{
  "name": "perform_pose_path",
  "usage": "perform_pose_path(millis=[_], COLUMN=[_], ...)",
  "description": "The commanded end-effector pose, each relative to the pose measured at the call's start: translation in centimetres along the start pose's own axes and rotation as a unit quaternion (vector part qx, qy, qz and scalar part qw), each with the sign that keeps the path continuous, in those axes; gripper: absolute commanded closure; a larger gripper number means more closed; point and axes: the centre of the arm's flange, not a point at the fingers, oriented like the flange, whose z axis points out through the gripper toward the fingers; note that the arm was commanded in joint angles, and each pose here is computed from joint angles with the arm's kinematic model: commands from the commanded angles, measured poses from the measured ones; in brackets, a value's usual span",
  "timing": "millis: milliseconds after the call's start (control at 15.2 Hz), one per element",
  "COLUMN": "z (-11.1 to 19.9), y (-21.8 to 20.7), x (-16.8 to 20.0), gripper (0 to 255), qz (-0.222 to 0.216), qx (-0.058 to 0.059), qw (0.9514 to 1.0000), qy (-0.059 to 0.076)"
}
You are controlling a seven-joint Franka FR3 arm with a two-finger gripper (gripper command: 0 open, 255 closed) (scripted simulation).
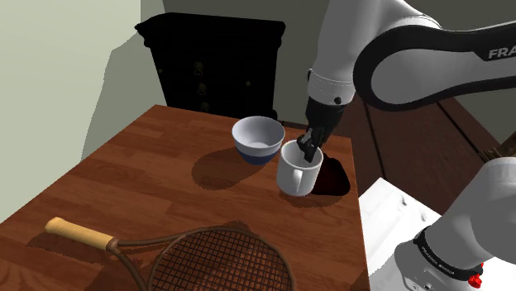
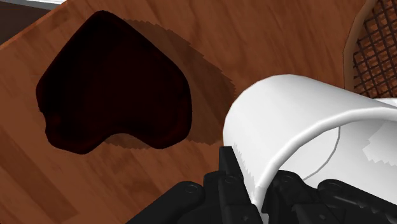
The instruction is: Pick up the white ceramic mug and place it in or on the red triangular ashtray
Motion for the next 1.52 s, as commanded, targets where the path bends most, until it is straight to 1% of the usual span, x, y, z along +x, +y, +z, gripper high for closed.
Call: perform_pose_path(millis=[0,660,1452], z=[-0.1,-1.6,4.7], y=[2.9,15.6,15.6], x=[-0.4,-2.6,-2.7], gripper=[255,255,255], qz=[-0.001,-0.001,-0.001], qx=[0.0,0.0,0.0], qw=[1.0,1.0,1.0], qy=[0.0,0.0,0.0])
